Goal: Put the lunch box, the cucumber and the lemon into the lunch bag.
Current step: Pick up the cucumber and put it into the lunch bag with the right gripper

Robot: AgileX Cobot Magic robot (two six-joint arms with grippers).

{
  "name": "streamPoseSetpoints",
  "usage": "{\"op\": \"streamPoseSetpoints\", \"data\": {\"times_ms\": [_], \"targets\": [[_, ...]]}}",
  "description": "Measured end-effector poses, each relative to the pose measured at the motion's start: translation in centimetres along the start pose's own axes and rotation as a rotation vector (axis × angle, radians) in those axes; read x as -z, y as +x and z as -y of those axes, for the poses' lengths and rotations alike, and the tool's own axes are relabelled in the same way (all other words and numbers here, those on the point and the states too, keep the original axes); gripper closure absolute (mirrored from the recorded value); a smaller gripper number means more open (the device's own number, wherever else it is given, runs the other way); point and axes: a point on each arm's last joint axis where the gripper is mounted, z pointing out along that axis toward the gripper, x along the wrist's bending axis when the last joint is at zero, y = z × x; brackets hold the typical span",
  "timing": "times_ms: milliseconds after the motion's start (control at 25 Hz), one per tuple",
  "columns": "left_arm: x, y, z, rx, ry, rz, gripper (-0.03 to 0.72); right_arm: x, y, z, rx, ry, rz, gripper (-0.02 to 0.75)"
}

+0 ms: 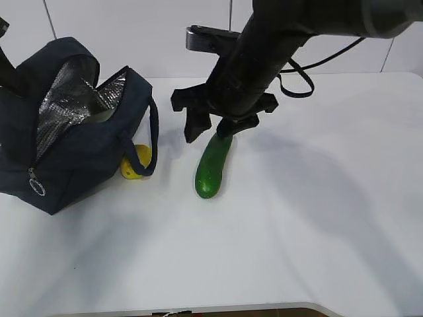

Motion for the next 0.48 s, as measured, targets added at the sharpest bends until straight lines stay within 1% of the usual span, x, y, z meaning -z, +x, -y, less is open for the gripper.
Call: {"op": "streamPoseSetpoints", "data": {"times_ms": [120,320,480], "targets": [[0.0,0.0,0.0,-0.001,-0.001,0.000,0.688,0.0,-0.5,-0.1,-0.028,-0.017,0.055,0.265],[0.0,0.0,0.0,-0.001,-0.001,-0.001,0.688,-0.2,-0.9,-0.2,-0.034,-0.023,0.093,0.237],[0.0,0.0,0.0,0.000,-0.001,-0.001,0.688,-1.2,-1.3,-0.2,-0.066,-0.020,0.110,0.230]]}}
